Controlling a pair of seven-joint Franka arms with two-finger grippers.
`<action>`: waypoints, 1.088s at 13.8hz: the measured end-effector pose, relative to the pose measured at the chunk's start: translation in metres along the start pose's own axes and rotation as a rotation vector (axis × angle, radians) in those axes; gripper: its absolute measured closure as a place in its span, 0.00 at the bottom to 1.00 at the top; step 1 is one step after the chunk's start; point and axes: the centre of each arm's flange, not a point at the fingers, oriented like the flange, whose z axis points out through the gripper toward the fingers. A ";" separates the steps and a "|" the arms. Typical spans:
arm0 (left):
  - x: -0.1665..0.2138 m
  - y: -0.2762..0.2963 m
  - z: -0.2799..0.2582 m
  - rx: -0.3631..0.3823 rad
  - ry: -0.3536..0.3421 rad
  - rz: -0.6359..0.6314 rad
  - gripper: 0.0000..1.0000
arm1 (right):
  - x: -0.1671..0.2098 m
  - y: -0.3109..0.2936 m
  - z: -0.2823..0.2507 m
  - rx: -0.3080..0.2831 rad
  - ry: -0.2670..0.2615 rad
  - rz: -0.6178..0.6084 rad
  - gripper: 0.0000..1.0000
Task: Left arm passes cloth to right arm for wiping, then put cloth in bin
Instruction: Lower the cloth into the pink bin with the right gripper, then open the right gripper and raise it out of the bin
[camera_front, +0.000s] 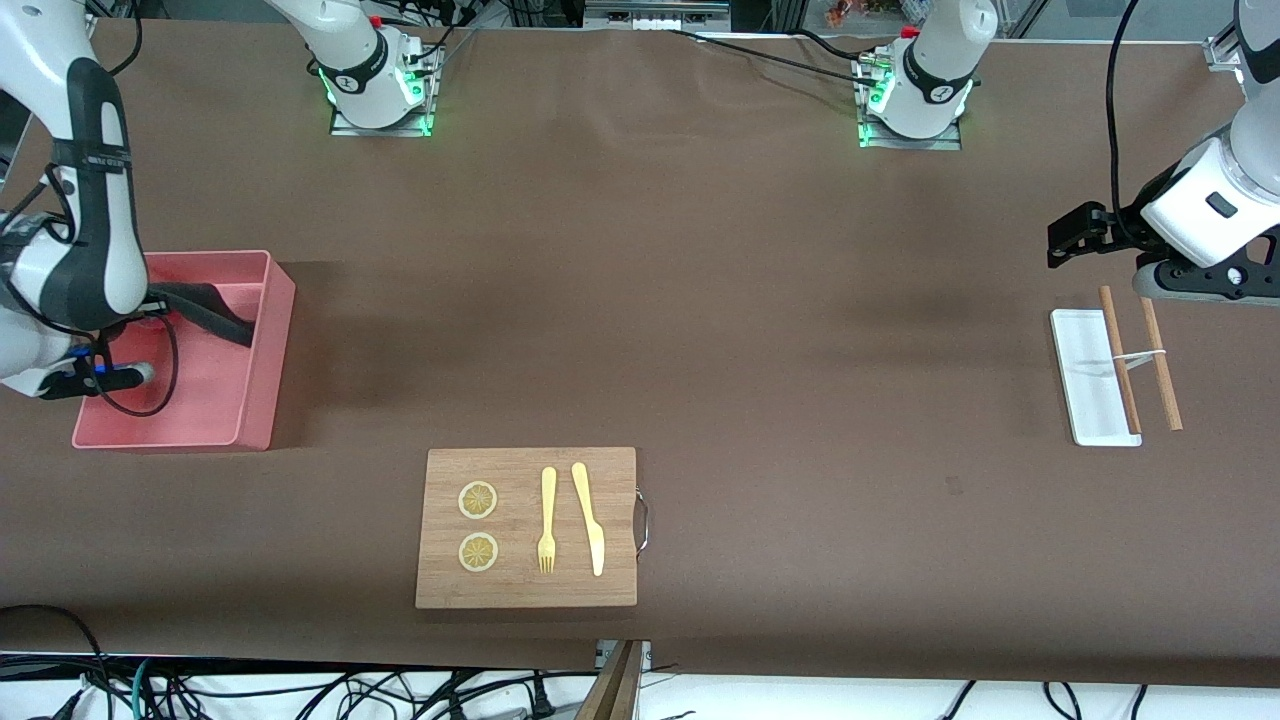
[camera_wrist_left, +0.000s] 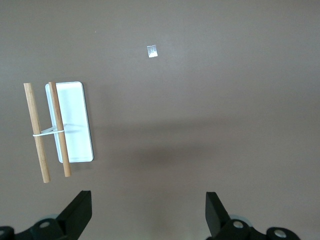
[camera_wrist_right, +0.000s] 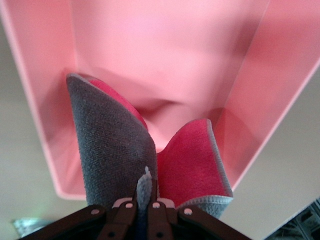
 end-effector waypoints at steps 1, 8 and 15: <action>0.000 0.000 0.000 0.000 0.000 0.000 0.00 | 0.004 0.002 0.010 -0.006 0.014 -0.001 0.98; 0.000 0.001 0.000 0.000 0.000 0.002 0.00 | 0.032 0.000 0.058 -0.016 0.104 -0.002 0.98; 0.000 0.001 0.000 0.000 0.000 0.002 0.00 | 0.035 0.000 0.039 0.013 0.185 0.021 0.52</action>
